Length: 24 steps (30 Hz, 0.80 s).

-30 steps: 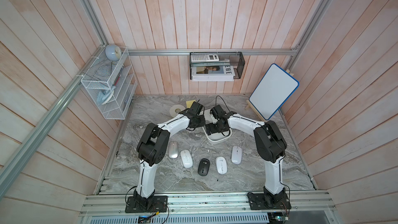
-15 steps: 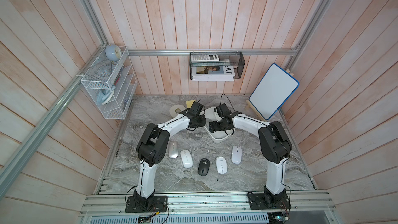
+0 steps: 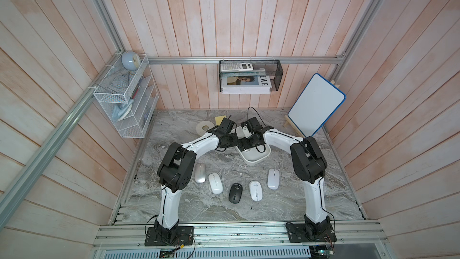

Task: Take out the mouse from the storage box
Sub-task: Pick up the mouse from the storage box.

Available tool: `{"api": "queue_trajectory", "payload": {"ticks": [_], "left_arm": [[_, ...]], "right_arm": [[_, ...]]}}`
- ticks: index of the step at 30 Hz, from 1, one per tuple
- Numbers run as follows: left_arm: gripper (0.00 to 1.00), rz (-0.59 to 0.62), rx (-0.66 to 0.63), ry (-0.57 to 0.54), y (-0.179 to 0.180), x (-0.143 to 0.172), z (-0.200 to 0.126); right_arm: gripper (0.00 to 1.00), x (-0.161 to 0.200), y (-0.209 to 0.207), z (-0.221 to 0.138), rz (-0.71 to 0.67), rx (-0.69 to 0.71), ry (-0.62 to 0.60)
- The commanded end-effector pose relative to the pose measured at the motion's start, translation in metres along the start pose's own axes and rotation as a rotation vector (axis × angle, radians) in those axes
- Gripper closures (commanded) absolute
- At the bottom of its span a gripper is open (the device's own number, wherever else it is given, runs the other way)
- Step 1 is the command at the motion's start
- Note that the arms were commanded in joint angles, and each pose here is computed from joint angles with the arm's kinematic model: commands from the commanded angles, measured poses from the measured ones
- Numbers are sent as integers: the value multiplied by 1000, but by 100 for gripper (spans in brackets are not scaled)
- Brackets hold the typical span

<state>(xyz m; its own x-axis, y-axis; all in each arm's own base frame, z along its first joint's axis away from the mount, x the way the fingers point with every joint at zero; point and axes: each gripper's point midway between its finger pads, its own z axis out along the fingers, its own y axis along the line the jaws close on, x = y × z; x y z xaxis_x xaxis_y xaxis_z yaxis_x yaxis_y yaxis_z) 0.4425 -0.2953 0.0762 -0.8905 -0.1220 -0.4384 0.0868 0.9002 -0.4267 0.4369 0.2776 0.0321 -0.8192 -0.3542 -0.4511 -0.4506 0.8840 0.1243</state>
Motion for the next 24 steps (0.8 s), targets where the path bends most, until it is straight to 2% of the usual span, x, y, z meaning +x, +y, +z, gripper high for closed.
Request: {"api": "queue_trajectory", "payload": {"ticks": [1,8,12,18,24], "left_arm": [[74,-4,7,-7,0,-1,-8],[74,-10,1,-10,2,-1,-8],[74,-14,2,-15,2,-1,-9],[73,-21,6,-18,1,-3,-11],[65,-22,13,-26,-1,-3,-17]], "right_arm": [[10,9,-9,16,-9,34,35],[33,11,-24,17,20,104,17],[40,11,-18,9,42,77,-2],[43,11,-11,-9,66,61,-28],[44,8,-3,-34,89,56,-59]]}}
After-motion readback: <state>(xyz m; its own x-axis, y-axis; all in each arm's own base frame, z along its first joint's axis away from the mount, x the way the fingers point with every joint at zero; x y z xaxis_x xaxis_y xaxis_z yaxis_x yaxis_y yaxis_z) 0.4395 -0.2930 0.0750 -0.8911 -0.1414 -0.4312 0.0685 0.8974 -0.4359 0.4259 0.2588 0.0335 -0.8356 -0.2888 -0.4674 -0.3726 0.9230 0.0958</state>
